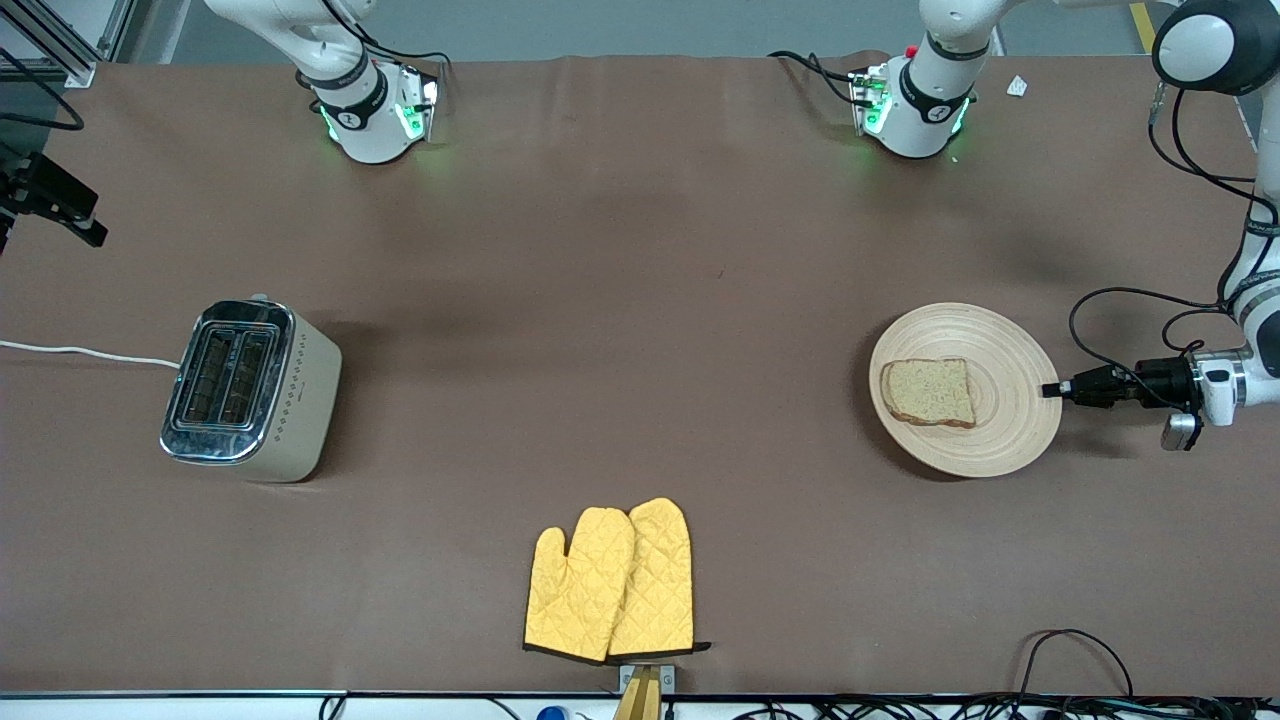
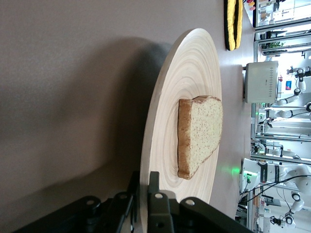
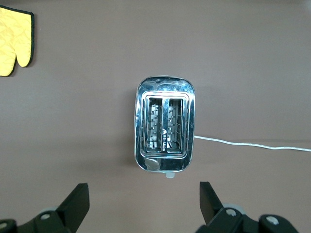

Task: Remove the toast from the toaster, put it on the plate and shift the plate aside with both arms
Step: 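Drag the plate with the left gripper away from the toaster, then open the left gripper and pull it back from the plate rim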

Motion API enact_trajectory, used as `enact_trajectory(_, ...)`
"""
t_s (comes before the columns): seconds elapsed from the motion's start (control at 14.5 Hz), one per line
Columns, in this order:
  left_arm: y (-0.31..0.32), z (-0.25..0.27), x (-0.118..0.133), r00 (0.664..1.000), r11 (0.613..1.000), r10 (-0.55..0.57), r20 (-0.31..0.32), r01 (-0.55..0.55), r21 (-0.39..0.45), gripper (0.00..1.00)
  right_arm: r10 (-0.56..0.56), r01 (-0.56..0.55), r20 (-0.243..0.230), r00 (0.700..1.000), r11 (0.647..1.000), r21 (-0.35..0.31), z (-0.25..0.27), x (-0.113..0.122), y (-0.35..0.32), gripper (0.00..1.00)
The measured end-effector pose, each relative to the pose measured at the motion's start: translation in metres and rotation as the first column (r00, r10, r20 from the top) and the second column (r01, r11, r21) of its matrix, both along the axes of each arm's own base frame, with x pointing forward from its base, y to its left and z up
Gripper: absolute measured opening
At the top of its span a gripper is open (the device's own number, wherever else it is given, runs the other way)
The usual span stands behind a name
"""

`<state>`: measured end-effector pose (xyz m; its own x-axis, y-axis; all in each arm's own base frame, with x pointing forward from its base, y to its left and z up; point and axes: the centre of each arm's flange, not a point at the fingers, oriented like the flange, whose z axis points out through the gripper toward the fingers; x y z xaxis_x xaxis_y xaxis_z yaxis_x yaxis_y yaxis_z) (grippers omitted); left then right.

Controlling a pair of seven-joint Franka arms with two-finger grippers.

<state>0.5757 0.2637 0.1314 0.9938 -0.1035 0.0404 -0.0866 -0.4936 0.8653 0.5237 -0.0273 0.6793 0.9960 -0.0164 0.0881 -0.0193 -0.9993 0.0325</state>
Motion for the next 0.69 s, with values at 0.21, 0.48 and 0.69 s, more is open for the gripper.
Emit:
enact_trajectory(0.21, -0.002, -0.013, -0.003, 1.000, 1.000, 0.000, -0.016, 0.000, -0.012, 0.13, 0.000, 0.000, 0.000, 1.000, 1.000, 0.000, 0.000, 0.000, 0.000, 1.00)
enact_trajectory(0.48, -0.002, -0.004, 0.002, 0.999, 1.000, 0.013, -0.033, -0.014, -0.007, 0.49, 0.000, 0.000, 0.000, 1.000, 1.000, 0.000, 0.000, 0.000, 0.000, 1.00)
enact_trajectory(0.69, -0.007, 0.050, 0.019, 0.988, 0.999, 0.047, -0.148, -0.045, 0.022, 0.79, 0.000, 0.000, 0.000, 1.000, 1.000, 0.000, 0.000, 0.000, 0.000, 1.00)
